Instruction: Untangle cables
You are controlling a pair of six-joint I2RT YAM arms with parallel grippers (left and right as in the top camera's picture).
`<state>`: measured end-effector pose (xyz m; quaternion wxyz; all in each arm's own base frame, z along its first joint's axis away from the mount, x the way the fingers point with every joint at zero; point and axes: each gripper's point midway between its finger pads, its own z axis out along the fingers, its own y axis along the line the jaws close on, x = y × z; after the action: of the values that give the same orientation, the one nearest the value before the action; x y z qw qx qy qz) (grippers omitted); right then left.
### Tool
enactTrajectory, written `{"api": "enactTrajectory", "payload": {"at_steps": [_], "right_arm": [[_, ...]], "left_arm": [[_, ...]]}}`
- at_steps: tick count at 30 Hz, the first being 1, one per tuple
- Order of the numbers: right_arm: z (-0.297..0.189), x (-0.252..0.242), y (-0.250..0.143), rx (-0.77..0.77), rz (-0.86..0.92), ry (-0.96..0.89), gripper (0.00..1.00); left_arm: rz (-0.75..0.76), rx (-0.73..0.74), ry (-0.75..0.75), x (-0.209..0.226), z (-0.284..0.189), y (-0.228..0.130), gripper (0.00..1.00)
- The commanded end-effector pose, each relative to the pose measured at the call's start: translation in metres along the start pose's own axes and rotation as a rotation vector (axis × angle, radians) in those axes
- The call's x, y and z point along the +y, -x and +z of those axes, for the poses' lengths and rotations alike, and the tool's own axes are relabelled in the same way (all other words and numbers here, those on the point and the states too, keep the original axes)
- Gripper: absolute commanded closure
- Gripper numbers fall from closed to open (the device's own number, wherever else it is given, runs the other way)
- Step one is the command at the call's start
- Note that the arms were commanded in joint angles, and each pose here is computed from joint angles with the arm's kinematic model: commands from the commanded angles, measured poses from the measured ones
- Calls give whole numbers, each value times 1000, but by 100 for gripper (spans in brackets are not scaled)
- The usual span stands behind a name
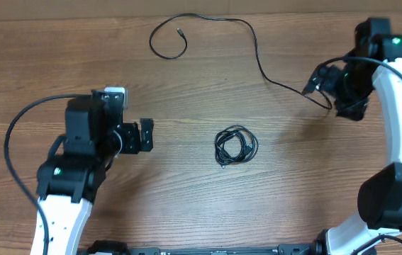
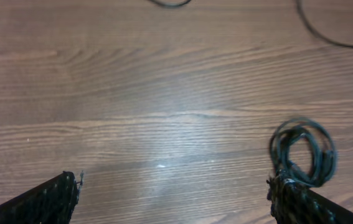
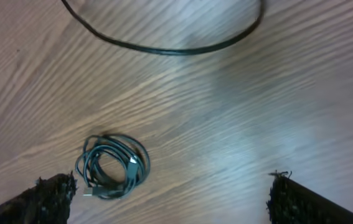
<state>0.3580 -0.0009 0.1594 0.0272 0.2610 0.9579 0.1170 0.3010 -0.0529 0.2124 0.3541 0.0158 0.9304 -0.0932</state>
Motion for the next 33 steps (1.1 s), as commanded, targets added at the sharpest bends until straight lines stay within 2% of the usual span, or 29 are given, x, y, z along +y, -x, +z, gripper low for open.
{"api": "enactTrajectory", "payload": {"at_steps": [1,11,21,27,29,33], "right_arm": [[18,10,-7,28,114,85,0],[50,2,44,-181,534,112,0],[75,-11,30,-139,672,86,0],[83,-8,52,-239,653,141,0],[82,-6,58,-261,646,159,10],[80,-9,67,-311,646,151,47]], "left_arm": [[-12,23,34,5,11,3,0],[-16,62,36,7,27,-1,1],[-15,50,35,6,27,2,0],[-14,44,34,6,27,4,0],[-14,44,34,6,27,4,0],[-14,44,34,6,27,4,0]]}}
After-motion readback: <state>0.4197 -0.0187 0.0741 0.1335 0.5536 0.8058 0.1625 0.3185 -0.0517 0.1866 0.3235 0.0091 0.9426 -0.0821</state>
